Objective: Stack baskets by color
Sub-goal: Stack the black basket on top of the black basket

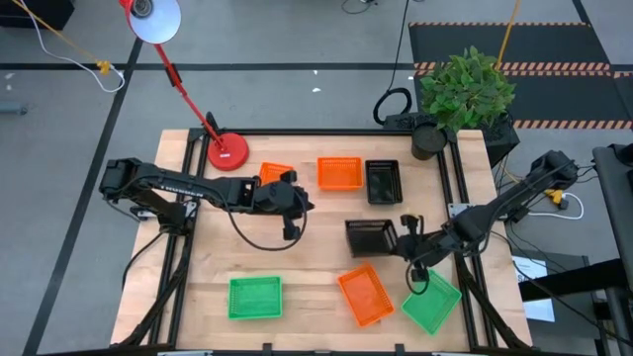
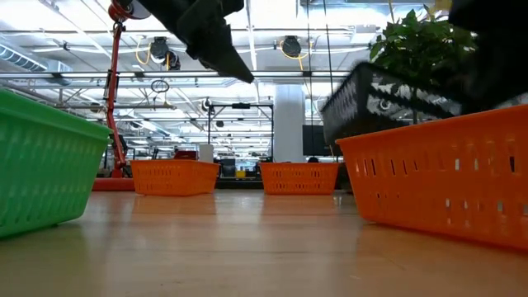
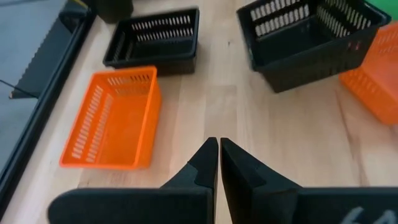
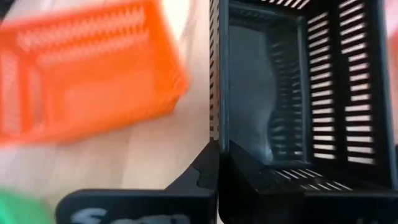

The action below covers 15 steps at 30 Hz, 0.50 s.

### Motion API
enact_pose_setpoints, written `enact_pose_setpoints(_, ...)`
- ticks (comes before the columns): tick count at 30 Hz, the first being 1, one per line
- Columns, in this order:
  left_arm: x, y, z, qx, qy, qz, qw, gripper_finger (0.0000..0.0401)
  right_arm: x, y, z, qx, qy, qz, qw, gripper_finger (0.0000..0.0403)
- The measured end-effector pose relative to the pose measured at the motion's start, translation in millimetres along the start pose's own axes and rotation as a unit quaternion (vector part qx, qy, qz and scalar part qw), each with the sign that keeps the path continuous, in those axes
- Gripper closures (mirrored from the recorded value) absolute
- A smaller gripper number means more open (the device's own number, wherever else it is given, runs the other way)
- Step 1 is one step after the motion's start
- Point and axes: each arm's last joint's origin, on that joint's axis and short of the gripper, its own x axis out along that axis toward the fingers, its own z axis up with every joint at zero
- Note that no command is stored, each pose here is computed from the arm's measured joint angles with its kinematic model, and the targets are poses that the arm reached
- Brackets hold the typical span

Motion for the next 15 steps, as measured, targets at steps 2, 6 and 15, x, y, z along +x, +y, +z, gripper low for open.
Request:
enact_pose_setpoints(2,0,0,3,-0.003,-0.017,0.001,1.0,0.038,-6,-2,8,0.007,-0.026,-0.022,0.999,0.0396)
enact_pose_setpoints(6,-1,-1,9,0.006,-0.045,0.002,0.999,0.038,-15,-8,17,0.022,-0.066,-0.079,0.994,0.0399)
enact_pose_setpoints(15,-3,-4,21,0.02,-0.106,0.005,0.994,0.038,-29,-27,24,0.089,-0.14,-0.212,0.963,0.0398)
